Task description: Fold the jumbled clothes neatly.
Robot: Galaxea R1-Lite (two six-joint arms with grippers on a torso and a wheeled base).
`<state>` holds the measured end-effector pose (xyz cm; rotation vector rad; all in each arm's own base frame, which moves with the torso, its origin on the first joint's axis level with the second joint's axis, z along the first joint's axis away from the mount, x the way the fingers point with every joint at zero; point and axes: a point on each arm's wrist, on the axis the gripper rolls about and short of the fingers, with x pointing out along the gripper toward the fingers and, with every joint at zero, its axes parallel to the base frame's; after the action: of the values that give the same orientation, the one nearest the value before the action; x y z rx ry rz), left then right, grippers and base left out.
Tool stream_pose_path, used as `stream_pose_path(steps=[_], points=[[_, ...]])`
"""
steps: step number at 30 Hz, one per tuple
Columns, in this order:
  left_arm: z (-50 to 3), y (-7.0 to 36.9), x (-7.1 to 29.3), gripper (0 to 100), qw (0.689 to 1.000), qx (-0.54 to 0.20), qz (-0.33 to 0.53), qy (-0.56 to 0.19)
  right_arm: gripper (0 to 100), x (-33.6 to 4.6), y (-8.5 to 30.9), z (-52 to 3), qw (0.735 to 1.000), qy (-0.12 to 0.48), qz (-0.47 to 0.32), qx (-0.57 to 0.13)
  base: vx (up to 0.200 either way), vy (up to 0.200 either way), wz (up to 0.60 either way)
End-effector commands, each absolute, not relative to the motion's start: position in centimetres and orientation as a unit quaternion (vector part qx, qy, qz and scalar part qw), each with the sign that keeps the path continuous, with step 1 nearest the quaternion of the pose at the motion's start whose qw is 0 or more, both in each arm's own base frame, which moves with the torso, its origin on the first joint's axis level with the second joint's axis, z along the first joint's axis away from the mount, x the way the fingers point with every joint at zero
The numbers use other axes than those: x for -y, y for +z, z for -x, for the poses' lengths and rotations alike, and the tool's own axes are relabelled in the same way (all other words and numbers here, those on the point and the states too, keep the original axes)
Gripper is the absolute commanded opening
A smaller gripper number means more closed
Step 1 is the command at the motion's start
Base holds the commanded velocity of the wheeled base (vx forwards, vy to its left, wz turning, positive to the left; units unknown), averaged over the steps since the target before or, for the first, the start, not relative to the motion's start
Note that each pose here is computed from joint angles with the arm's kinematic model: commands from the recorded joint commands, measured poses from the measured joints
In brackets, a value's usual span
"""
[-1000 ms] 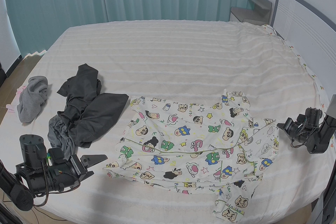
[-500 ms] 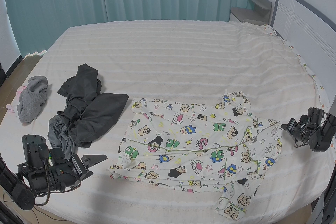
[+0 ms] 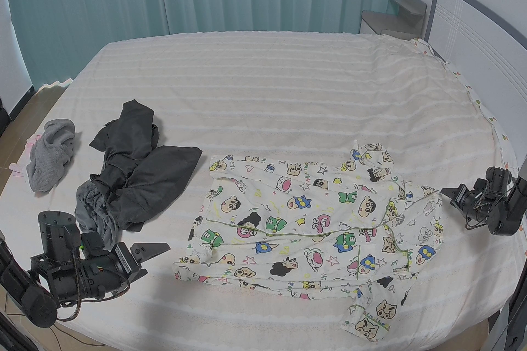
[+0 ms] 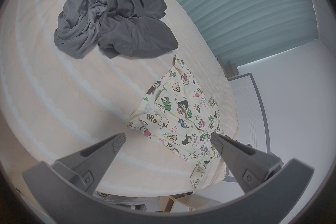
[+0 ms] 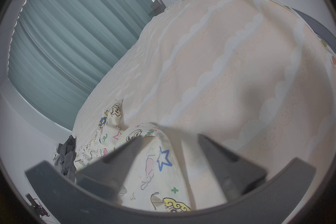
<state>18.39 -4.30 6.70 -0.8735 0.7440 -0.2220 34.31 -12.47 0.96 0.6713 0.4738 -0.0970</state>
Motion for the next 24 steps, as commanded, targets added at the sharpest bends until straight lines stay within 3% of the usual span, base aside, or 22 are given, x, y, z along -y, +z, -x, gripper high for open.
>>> stream_pose_path(steps=[1,8,15,24], points=[[-19.2,7.1,4.5,100,0.838,-0.339,0.414,-0.109,100,12.4,1.6,-34.2,0.919,-0.054,-0.321,-0.223,0.0,0.0,0.0],[-26.4,7.1,6.5,100,0.866,-0.289,0.401,-0.071,100,10.7,4.9,-33.2,0.93,-0.031,-0.307,-0.197,0.0,0.0,0.0],[-33.0,5.3,11.8,100,0.85,-0.372,0.366,-0.074,100,7.5,6.8,-31.9,0.935,0.008,-0.296,-0.198,0.0,0.0,0.0],[-36.7,1.6,13.6,100,0.854,-0.392,0.331,-0.08,100,5.8,8.4,-30.7,0.94,0.033,-0.285,-0.183,0.0,0.0,0.0]])
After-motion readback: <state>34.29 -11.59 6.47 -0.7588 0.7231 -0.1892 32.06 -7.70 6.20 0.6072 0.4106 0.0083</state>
